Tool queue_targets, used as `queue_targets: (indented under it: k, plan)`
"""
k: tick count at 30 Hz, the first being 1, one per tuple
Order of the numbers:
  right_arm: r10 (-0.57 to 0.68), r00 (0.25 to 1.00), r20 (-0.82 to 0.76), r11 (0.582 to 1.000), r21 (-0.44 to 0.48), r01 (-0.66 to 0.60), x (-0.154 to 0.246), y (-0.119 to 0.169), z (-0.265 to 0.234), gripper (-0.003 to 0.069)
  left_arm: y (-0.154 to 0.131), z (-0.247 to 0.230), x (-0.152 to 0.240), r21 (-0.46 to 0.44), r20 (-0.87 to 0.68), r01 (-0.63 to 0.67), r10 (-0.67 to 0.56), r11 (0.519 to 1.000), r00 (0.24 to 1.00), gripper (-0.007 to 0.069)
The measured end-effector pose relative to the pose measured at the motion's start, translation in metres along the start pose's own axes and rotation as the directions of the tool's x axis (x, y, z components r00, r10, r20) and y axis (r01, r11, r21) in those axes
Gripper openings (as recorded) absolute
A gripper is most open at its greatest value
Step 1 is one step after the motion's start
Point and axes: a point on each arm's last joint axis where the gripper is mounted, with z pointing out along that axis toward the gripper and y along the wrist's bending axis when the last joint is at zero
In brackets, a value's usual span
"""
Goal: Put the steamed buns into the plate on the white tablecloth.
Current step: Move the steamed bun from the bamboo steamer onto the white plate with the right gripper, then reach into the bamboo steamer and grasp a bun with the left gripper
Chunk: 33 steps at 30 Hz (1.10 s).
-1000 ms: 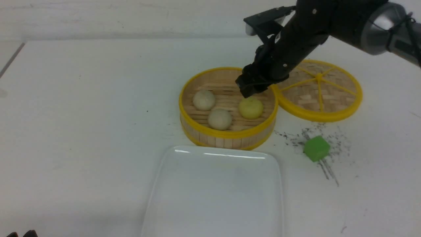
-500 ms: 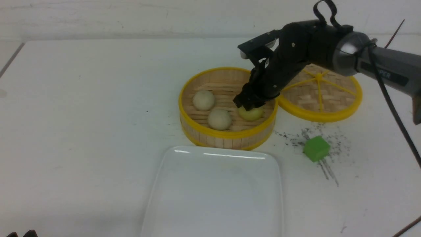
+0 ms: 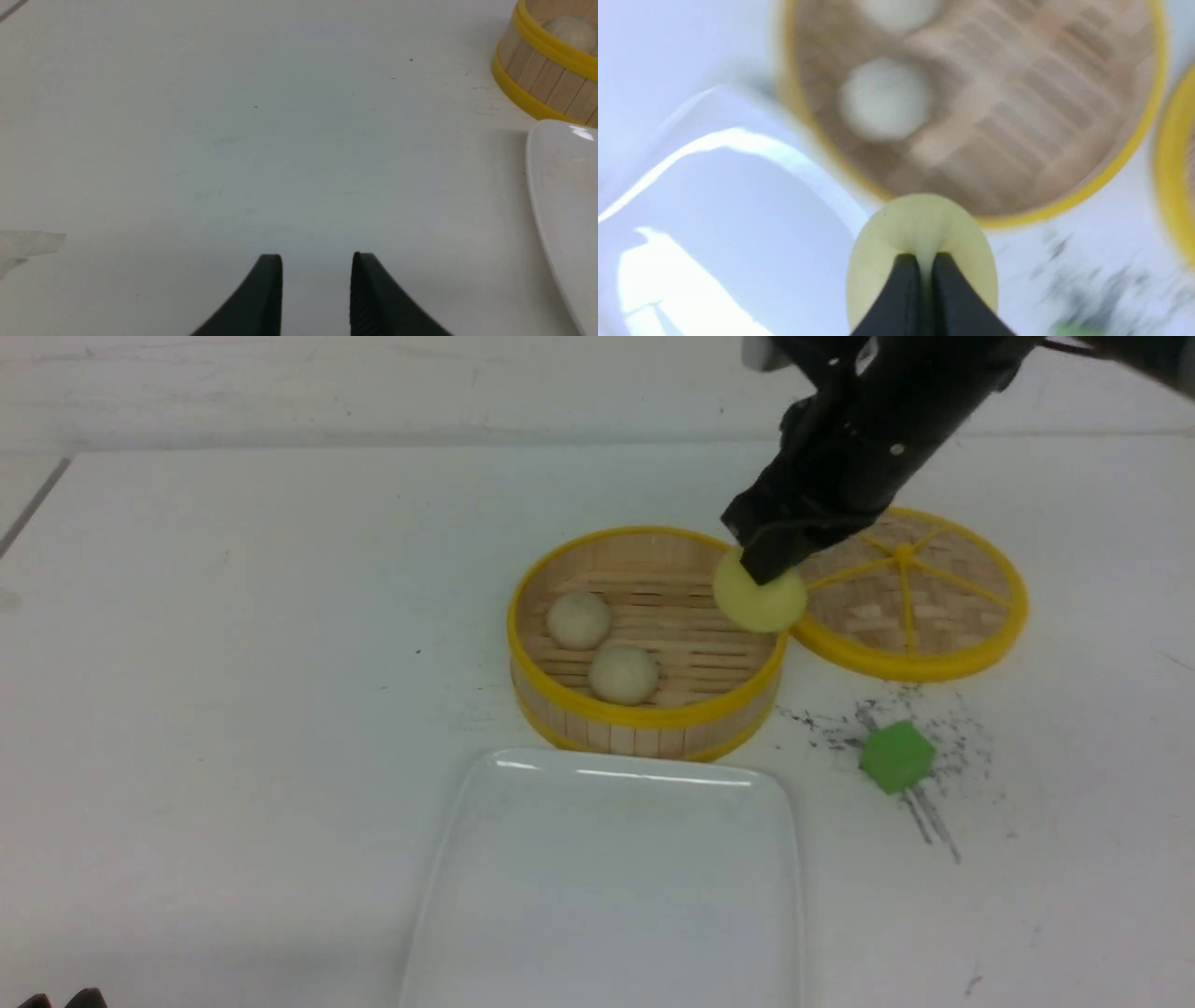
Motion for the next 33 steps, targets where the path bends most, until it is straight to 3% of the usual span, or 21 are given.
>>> queue_targets:
  k: [5, 9, 18, 22, 29, 33]
  plan:
    - [0.005, 0.998, -0.058, 0.998, -0.064, -0.009, 0.018, 0.023, 0.004, 0.0015, 0.000, 0.000, 0.000, 0.000, 0.000, 0.000, 0.000, 1.000, 1.000, 0.0239]
    - [-0.009, 0.971, -0.237, 0.995, -0.098, -0.015, 0.055, 0.048, 0.051, 0.0018, 0.000, 0.000, 0.000, 0.000, 0.000, 0.000, 0.000, 1.000, 1.000, 0.0239]
    - [0.015, 0.974, -0.225, 1.000, 0.020, -0.011, 0.101, 0.067, 0.114, 0.0059, 0.000, 0.000, 0.000, 0.000, 0.000, 0.000, 0.000, 1.000, 1.000, 0.0239]
    - [0.036, 0.981, -0.191, 0.999, 0.042, -0.029, 0.111, 0.065, 0.125, 0.0141, 0.000, 0.000, 0.000, 0.000, 0.000, 0.000, 0.000, 1.000, 1.000, 0.0239]
    - [0.045, 0.984, -0.174, 0.998, 0.048, -0.037, 0.115, 0.063, 0.129, 0.0402, 0.000, 0.000, 0.000, 0.000, 0.000, 0.000, 0.000, 1.000, 1.000, 0.0239]
    - [0.035, 0.979, -0.202, 0.999, 0.043, -0.027, 0.112, 0.066, 0.119, 0.0453, 0.000, 0.000, 0.000, 0.000, 0.000, 0.000, 0.000, 1.000, 1.000, 0.0239]
